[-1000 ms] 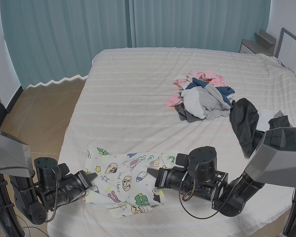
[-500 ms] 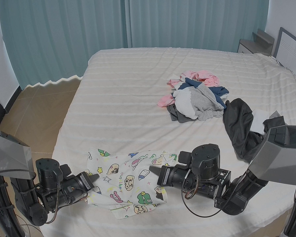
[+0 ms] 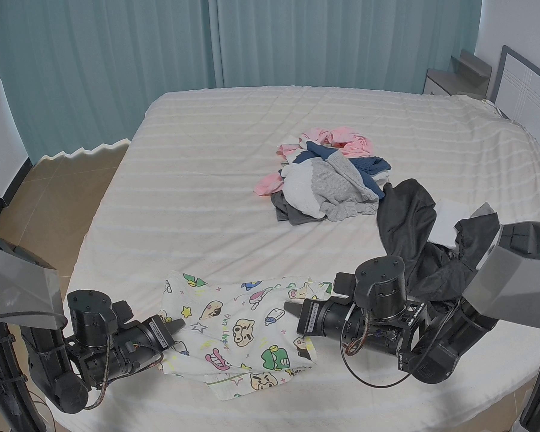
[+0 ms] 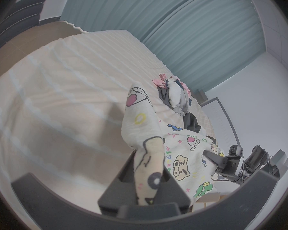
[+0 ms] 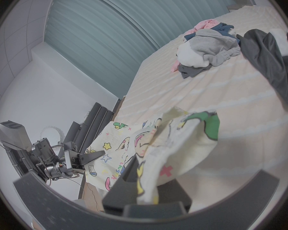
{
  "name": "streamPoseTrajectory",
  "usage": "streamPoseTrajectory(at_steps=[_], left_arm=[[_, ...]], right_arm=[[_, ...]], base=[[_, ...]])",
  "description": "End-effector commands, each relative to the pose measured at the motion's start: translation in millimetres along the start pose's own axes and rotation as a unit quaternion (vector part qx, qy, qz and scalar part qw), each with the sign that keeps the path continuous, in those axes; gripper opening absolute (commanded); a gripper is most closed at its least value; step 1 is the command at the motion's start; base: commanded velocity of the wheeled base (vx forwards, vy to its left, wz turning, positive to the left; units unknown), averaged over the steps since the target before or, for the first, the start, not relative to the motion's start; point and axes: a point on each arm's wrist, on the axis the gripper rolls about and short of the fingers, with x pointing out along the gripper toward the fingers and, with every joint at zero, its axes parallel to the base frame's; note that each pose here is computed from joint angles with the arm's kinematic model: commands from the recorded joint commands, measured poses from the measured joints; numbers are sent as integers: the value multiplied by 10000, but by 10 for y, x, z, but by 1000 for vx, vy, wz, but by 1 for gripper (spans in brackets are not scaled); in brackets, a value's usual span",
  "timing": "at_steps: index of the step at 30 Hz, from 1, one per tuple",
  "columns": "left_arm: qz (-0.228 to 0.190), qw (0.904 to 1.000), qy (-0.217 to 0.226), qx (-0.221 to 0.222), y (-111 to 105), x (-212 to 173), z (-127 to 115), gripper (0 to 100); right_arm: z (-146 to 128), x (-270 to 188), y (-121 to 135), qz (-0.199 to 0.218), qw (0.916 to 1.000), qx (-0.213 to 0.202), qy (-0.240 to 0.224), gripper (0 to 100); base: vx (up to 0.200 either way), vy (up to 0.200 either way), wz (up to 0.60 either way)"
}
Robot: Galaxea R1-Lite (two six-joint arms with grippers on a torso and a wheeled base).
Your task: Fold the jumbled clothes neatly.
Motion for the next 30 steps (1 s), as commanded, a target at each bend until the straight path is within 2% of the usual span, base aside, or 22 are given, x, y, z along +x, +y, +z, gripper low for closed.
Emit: streamPoseTrajectory(at_steps=[1,8,30], left_arm=[[-64,10000,-24,20,-18,-3,-5,0],[-103,9999,-2,-44,-37,0,-16,0],[-167,9998,119,-32,-72,36,-73,0]], right_arm=[[70,-52,43,46,9999,-53,-76,0],[46,-59,24,3,9996,-296,-32,0],[0,-47,-67,-218,9987,-430,159,0]], base=[[0,-200,0],[0,-200,0],[0,-200,0]])
